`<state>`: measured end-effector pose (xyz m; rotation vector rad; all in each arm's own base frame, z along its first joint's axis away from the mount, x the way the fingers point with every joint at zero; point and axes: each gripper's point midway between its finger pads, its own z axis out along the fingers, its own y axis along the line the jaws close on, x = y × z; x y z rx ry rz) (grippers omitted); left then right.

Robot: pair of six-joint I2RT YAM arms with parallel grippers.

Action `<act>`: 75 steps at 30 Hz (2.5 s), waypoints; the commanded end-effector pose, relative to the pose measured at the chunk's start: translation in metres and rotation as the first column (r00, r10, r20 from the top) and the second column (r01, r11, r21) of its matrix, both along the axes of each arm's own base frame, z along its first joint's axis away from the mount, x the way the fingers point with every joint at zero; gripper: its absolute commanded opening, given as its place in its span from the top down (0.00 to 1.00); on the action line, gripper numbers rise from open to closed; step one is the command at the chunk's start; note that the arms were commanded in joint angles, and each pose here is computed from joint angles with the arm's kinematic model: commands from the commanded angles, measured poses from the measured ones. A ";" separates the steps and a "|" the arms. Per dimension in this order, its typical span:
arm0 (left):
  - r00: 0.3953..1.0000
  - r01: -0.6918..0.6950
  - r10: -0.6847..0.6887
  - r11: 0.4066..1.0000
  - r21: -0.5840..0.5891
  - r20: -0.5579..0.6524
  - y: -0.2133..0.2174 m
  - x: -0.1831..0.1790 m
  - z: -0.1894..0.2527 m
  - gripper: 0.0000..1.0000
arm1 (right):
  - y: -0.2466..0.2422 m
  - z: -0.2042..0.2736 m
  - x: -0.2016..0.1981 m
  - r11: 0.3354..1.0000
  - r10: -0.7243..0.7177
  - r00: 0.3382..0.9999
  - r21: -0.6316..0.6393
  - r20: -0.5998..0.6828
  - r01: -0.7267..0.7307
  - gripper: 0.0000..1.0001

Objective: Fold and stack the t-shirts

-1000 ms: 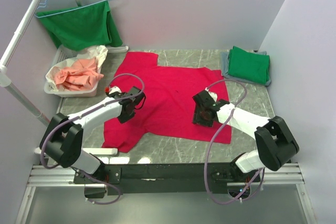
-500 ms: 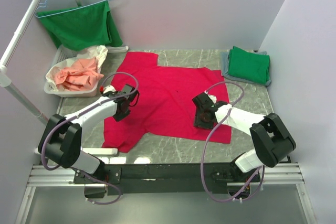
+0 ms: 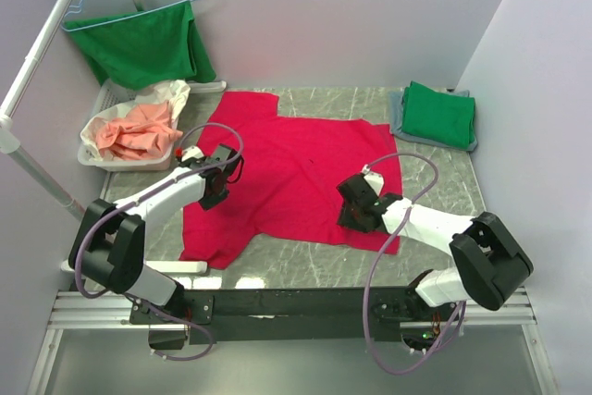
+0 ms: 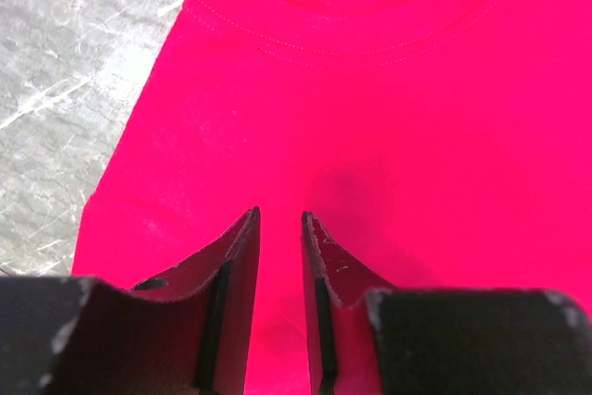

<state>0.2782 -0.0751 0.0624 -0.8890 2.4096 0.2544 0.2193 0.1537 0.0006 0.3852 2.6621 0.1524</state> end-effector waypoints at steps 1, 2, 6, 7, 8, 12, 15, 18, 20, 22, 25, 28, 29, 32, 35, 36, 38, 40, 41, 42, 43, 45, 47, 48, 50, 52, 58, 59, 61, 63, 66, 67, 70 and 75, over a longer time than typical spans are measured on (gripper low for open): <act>1.000 0.013 -0.013 1.000 -0.001 0.021 -0.003 0.011 0.006 0.70 | -0.030 -0.062 -0.120 0.997 -0.066 0.914 -0.073 -0.401 0.040 0.52; 1.000 0.016 -0.016 1.000 -0.001 0.022 -0.003 0.011 0.007 0.70 | -0.029 -0.061 -0.120 0.996 -0.074 0.915 -0.074 -0.396 0.048 0.52; 0.999 0.019 -0.019 1.000 -0.002 0.026 -0.002 0.009 0.007 0.70 | -0.032 -0.054 -0.119 0.991 -0.095 0.925 -0.121 -0.368 0.054 0.52; 0.999 0.018 -0.017 1.000 -0.003 0.028 -0.002 0.009 0.008 0.70 | -0.028 -0.047 -0.108 0.990 -0.106 0.939 -0.127 -0.327 0.067 0.51; 0.999 0.017 -0.017 1.000 -0.002 0.029 -0.002 0.009 0.008 0.70 | -0.028 -0.043 -0.104 0.987 -0.108 0.946 -0.145 -0.307 0.066 0.51; 0.999 0.023 -0.023 1.000 -0.004 0.032 -0.002 0.009 0.010 0.69 | -0.026 -0.015 -0.075 0.973 -0.121 0.969 -0.222 -0.215 0.072 0.50; 0.999 0.027 -0.026 1.000 -0.011 0.038 -0.004 0.011 0.013 0.70 | -0.038 0.019 -0.059 0.939 -0.125 0.981 -0.336 -0.150 0.068 0.47; 0.998 0.034 -0.033 0.999 -0.026 0.049 -0.007 0.014 0.015 0.69 | -0.048 0.057 -0.037 0.899 -0.133 0.989 -0.428 -0.059 0.096 0.43; 0.998 0.038 -0.037 0.999 -0.030 0.049 -0.008 0.015 0.015 0.70 | -0.043 0.081 -0.017 0.895 -0.136 0.991 -0.427 0.011 0.127 0.41; 0.998 0.043 -0.042 0.999 -0.031 0.045 -0.009 0.015 0.015 0.70 | -0.047 0.099 -0.003 0.884 -0.122 0.991 -0.447 0.059 0.136 0.39; 0.998 0.044 -0.043 0.999 -0.023 0.043 -0.008 0.014 0.017 0.70 | -0.044 0.111 0.013 0.907 -0.059 0.994 -0.410 0.092 0.092 0.39; 0.998 0.044 -0.042 0.999 -0.022 0.054 -0.006 0.014 0.019 0.69 | -0.030 0.119 0.024 0.957 0.035 0.992 -0.291 0.123 0.002 0.37; 0.998 0.045 -0.043 0.999 -0.026 0.055 -0.007 0.014 0.020 0.69 | -0.030 0.120 0.028 0.967 0.038 0.991 -0.254 0.131 -0.004 0.36; 0.998 0.046 -0.045 0.999 -0.026 0.050 -0.007 0.015 0.019 0.70 | -0.043 0.124 0.041 0.986 0.045 0.985 -0.167 0.169 -0.017 0.35; 0.998 0.050 -0.049 0.998 -0.026 0.046 -0.008 0.015 0.019 0.70 | -0.063 0.112 0.047 0.992 0.046 0.988 -0.127 0.148 -0.027 0.36; 0.998 0.050 -0.049 0.998 -0.024 0.044 -0.008 0.015 0.017 0.70 | -0.068 0.108 0.048 0.989 0.051 0.989 -0.142 0.138 -0.031 0.37; 0.998 0.050 -0.049 0.998 -0.025 0.044 -0.007 0.014 0.017 0.70 | -0.064 0.096 0.046 0.990 0.060 0.993 -0.132 0.099 -0.046 0.37; 0.998 0.049 -0.048 0.999 -0.022 0.043 -0.007 0.014 0.016 0.69 | -0.062 0.086 0.053 0.991 0.048 0.996 -0.130 0.072 -0.038 0.37; 0.998 0.046 -0.045 0.999 -0.021 0.042 -0.007 0.014 0.016 0.70 | -0.064 0.082 0.057 0.994 0.029 0.998 -0.105 0.052 -0.023 0.37; 0.998 0.047 -0.046 0.999 -0.018 0.039 -0.007 0.015 0.015 0.69 | -0.063 0.080 0.062 0.996 0.016 0.999 -0.087 0.044 -0.012 0.37; 0.998 0.045 -0.044 0.999 -0.015 0.034 -0.006 0.014 0.014 0.69 | -0.062 0.075 0.068 0.997 0.009 0.999 -0.077 0.033 -0.007 0.37; 0.999 0.035 -0.035 0.999 -0.002 0.019 -0.004 0.013 0.010 0.69 | -0.056 0.072 0.075 0.999 0.009 1.000 -0.048 0.027 -0.008 0.37; 1.000 0.025 -0.025 1.000 0.009 0.008 -0.001 0.011 0.006 0.69 | -0.053 0.063 0.080 0.999 0.007 1.000 -0.047 -0.004 -0.008 0.37; 1.000 0.020 -0.020 1.000 0.014 -0.008 0.000 0.009 0.001 0.69 | -0.049 0.059 0.082 0.999 0.015 1.000 -0.036 -0.014 -0.016 0.37; 1.000 0.011 -0.010 1.000 0.013 -0.024 0.001 0.005 -0.006 0.69 | -0.049 0.049 0.082 0.999 0.014 0.999 -0.040 -0.040 -0.016 0.37; 0.999 -0.005 0.006 1.000 0.009 -0.046 0.003 0.000 -0.016 0.69 | -0.052 0.039 0.080 0.999 0.005 0.998 -0.042 -0.063 -0.008 0.37; 0.997 -0.017 0.017 1.000 0.008 -0.076 0.005 -0.006 -0.029 0.70 | -0.068 0.015 0.074 0.998 -0.034 0.991 -0.056 -0.133 0.027 0.37; 0.997 -0.016 0.016 1.000 0.009 -0.073 0.005 -0.005 -0.028 0.69 | -0.071 0.012 0.074 0.998 -0.039 0.989 -0.062 -0.143 0.030 0.37; 0.997 -0.015 0.016 1.000 0.012 -0.073 0.006 -0.005 -0.028 0.69 | -0.076 0.005 0.072 0.997 -0.051 0.984 -0.072 -0.169 0.039 0.37; 0.997 -0.016 0.017 1.000 0.015 -0.070 0.007 -0.004 -0.026 0.69 | -0.084 -0.001 0.070 0.993 -0.066 0.979 -0.106 -0.194 0.046 0.37; 0.998 -0.019 0.020 1.000 0.012 -0.066 0.007 -0.004 -0.025 0.69 | -0.096 -0.003 0.070 0.989 -0.096 0.973 -0.127 -0.210 0.070 0.37; 0.998 -0.018 0.019 1.000 0.014 -0.067 0.008 -0.004 -0.024 0.69 | -0.097 -0.003 0.071 0.990 -0.100 0.973 -0.123 -0.210 0.076 0.37; 0.997 -0.017 0.018 1.000 0.017 -0.071 0.008 -0.004 -0.024 0.69 | -0.110 0.000 0.074 0.982 -0.140 0.968 -0.154 -0.209 0.109 0.37; 0.997 -0.016 0.017 1.000 0.019 -0.071 0.009 -0.006 -0.024 0.69 | -0.123 0.002 0.072 0.973 -0.175 0.960 -0.187 -0.217 0.135 0.37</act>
